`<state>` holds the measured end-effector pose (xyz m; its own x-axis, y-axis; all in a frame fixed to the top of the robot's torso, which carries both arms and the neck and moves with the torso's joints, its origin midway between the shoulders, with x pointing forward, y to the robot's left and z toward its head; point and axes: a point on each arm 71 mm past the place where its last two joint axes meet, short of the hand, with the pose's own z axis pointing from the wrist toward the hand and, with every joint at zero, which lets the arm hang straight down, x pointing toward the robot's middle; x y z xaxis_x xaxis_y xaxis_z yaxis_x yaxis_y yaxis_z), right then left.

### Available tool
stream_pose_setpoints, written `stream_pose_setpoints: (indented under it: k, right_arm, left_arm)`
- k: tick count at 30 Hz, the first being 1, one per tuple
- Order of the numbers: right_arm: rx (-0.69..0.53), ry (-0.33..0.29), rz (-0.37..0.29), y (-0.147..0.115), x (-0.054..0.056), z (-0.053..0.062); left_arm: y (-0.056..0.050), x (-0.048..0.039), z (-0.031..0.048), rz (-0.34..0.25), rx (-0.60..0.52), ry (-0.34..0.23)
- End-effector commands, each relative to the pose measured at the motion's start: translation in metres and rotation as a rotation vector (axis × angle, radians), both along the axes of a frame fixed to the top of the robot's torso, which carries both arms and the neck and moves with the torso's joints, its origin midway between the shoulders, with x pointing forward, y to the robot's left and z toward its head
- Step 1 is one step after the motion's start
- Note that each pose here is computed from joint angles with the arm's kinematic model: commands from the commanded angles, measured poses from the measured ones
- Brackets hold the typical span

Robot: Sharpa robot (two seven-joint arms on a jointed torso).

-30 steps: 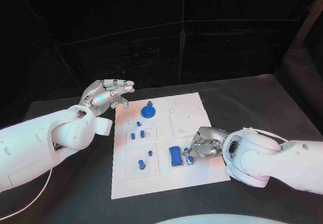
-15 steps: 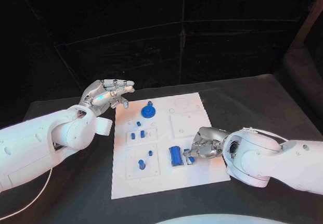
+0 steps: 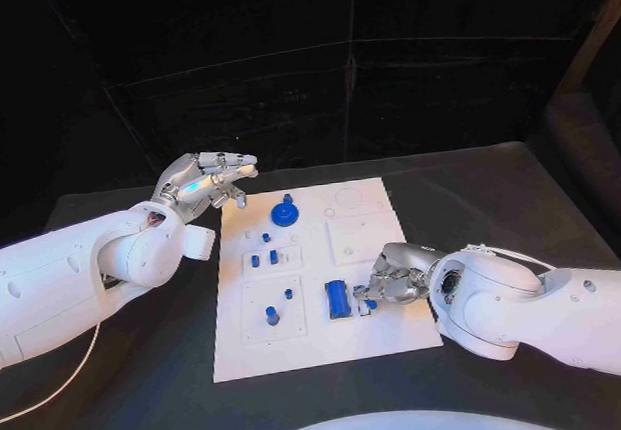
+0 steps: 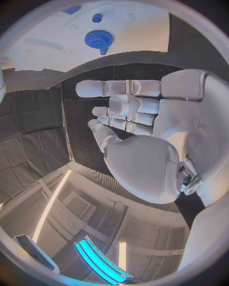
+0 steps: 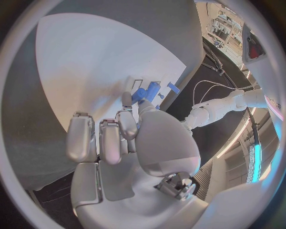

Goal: Assemble the parts on the task board

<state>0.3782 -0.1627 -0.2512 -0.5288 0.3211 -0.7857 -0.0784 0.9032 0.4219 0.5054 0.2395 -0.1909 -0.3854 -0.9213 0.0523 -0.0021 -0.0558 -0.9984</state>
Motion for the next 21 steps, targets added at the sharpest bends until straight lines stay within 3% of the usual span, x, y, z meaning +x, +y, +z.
stream_pose_setpoints:
  k: [1, 21]
  right_arm:
    - [-0.016, -0.014, 0.011, 0.0019, 0.0003, 0.0009]
    - [-0.030, -0.026, 0.014, -0.0014, 0.0020, 0.0006]
  left_arm:
    - [-0.0011, -0.0001, 0.0009, -0.012, -0.007, -0.003]
    - [0.0001, -0.0007, 0.0008, -0.011, -0.006, 0.001]
